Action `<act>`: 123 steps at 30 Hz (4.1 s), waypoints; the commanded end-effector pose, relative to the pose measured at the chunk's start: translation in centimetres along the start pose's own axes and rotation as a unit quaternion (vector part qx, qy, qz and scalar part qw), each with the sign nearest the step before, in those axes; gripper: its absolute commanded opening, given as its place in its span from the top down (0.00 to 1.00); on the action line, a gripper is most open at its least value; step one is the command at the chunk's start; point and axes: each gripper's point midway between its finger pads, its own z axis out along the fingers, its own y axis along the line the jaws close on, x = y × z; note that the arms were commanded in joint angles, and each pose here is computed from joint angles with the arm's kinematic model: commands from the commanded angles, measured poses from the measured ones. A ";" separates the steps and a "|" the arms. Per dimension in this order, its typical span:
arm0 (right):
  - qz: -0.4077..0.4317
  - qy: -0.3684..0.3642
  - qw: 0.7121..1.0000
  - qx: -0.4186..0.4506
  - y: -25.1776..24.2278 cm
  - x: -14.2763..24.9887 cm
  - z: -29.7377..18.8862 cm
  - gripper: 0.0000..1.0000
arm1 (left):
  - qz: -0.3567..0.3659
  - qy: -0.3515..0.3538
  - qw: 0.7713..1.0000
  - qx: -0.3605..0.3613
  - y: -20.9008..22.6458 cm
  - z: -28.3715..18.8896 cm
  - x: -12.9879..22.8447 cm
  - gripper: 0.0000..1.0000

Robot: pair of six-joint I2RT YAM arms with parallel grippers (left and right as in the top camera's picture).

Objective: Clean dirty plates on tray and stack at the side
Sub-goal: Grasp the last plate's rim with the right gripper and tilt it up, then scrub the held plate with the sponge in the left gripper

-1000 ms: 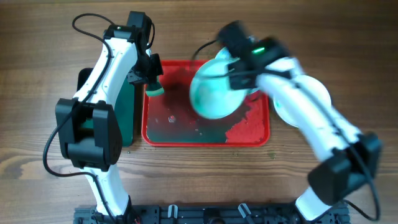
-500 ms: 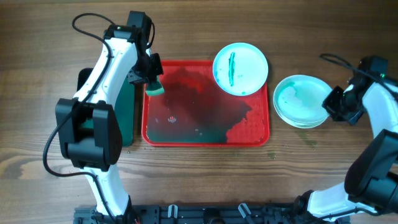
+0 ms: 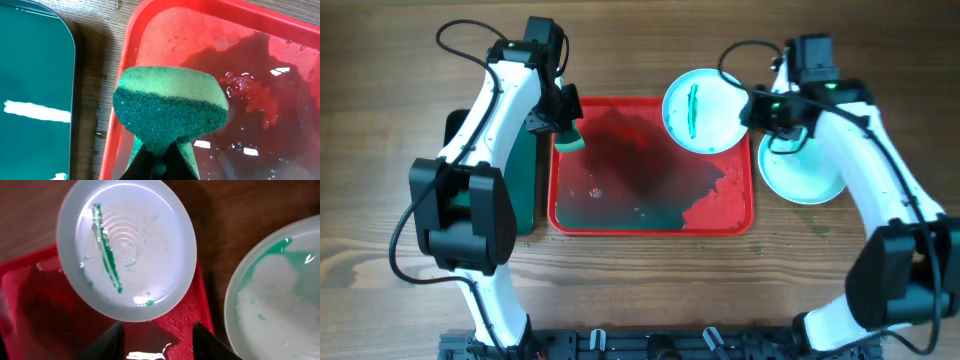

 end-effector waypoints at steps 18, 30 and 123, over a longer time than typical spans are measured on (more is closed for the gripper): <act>-0.163 0.215 0.962 0.051 2.2 12.6 7.0 0.70 | 0.009 -0.010 1.000 0.013 -0.5 -1.1 -0.2 0.94; -0.357 0.009 0.934 0.021 5.7 3.5 13.0 0.38 | 0.009 -0.012 1.000 0.013 -0.5 -1.1 -0.3 0.95; -0.057 0.219 0.962 -0.152 8.8 11.2 11.3 0.96 | 0.129 -0.138 0.975 -0.114 -3.0 8.1 0.8 0.96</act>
